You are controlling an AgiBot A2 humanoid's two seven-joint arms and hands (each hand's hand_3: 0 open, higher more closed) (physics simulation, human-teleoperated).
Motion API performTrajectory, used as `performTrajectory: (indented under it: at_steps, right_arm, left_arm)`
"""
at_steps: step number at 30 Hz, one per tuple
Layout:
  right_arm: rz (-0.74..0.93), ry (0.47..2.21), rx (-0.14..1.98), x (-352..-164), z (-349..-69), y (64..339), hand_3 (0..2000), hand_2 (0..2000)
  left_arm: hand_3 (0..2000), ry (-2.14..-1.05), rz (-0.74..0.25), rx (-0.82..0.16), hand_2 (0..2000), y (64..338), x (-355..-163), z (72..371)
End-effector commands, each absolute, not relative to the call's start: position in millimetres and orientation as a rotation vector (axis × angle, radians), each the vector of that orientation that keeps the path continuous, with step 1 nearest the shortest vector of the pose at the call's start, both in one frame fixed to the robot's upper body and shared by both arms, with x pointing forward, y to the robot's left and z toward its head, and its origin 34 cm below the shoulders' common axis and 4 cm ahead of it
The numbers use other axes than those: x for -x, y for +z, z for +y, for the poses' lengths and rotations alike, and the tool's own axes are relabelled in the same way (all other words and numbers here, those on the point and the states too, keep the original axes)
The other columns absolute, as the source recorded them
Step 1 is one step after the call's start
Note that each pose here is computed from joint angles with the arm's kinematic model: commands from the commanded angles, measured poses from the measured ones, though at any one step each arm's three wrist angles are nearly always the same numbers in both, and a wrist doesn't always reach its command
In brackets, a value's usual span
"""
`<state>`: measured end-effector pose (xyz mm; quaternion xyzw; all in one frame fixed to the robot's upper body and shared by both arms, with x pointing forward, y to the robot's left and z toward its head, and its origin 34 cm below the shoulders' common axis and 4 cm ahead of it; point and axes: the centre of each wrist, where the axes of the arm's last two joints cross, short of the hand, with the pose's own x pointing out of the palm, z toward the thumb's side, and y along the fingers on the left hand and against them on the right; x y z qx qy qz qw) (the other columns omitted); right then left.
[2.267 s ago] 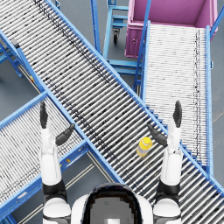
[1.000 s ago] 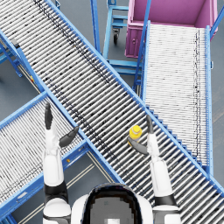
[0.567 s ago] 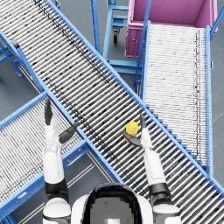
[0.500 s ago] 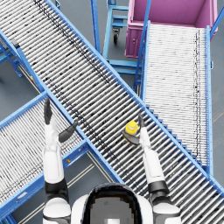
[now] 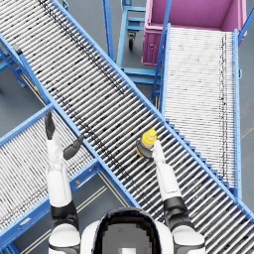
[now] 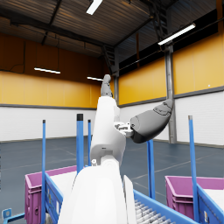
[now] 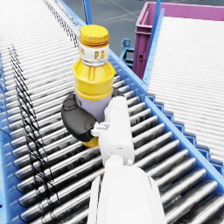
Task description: Pick up the oil and place it on the left assembly line, put the cola on the right, and keep Sprite still
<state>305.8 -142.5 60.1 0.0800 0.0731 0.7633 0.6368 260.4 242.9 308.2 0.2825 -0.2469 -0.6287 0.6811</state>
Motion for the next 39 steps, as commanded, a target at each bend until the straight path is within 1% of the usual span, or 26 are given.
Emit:
performTrajectory:
  at_steps: [1,2,3,6,8,9,10,11,12,13,14,17,20,23,25,27,29,34,38,39]
  right_arm:
    - [-0.082,1.753,-0.009,-299.6,-144,127,2000,2000]
    - [-0.162,1.751,0.049,-297.4,-144,150,2000,2000]
    - [-0.249,1.792,0.121,-294.1,-142,174,2000,2000]
    - [-0.475,1.805,0.289,-285.0,-139,236,2000,2000]
    - [-0.555,1.804,0.341,-284.6,-138,258,2000,2000]
    - [-0.476,1.888,0.494,-283.7,-137,269,2000,2000]
    - [-0.62,1.816,0.423,-283.1,-134,284,2000,2000]
    - [-0.606,1.852,0.502,-281.3,-132,293,2000,2000]
    - [-0.66,1.839,0.496,-279.4,-129,302,2000,2000]
    - [-0.317,2.037,0.893,-275.9,-130,306,2000,2000]
    - [-0.637,1.896,0.603,-272.5,-123,311,2000,2000]
    - [-0.67,1.91,0.639,-266.6,-117,320,2000,2000]
    - [-0.674,1.937,0.638,-262.4,-110,318,2000,2000]
    - [-0.676,1.962,0.634,-259.1,-104,316,2000,2000]
    - [-0.655,2.018,0.625,-255.6,-92,309,2000,2000]
    - [-0.648,2.033,0.615,-254.4,-88,306,2000,2000]
    - [-0.629,2.064,0.601,-253.1,-81,300,2000,2000]
    - [-0.595,2.117,0.578,-245.4,-73,286,2000,2000]
    - [-0.583,2.156,0.568,-236.0,-67,278,2000,2000]
    - [-0.567,2.164,0.558,-236.9,-66,274,2000,2000]
  left_arm:
    - [0,-1.415,-0.556,-0.636,0,308,-259.0,242]
    - [0,-1.429,-0.546,-0.624,0,303,-257.8,239]
    - [0,-1.448,-0.535,-0.614,0,298,-256.6,234]
    - [0,-1.498,-0.514,-0.597,0,287,-249.0,223]
    - [0,-1.526,-0.503,-0.586,0,280,-244.7,217]
    - [0,-1.559,-0.494,-0.58,0,276,-242.4,210]
    - [0,-1.589,-0.483,-0.572,0,272,-241.0,204]
    - [0,-1.611,-0.482,-0.57,0,271,-240.8,199]
    - [0,-1.628,-0.478,-0.564,0,269,-241.6,195]
    - [0,-1.639,-0.48,-0.562,0,269,-242.5,192]
    - [0,-1.656,-0.48,-0.559,0,268,-242.4,188]
    - [0,-1.714,-0.468,-0.536,0,262,-244.7,174]
    - [0,-1.78,-0.476,-0.528,0,259,-242.1,157]
    - [0,-1.79,-0.402,-0.635,0,258,-243.3,139]
    - [0,-1.794,-0.362,-0.697,0,258,-244.4,128]
    - [0,-1.81,-0.333,-0.729,0,254,-241.3,121]
    - [0,-1.834,-0.327,-0.744,0,253,-240.1,112]
    - [0,-1.85,-0.334,-0.748,0,254,-242.0,102]
    - [0,-1.846,-0.331,-0.74,0,253,-242.9,102]
    - [0,-1.845,-0.337,-0.742,0,254,-242.0,102]
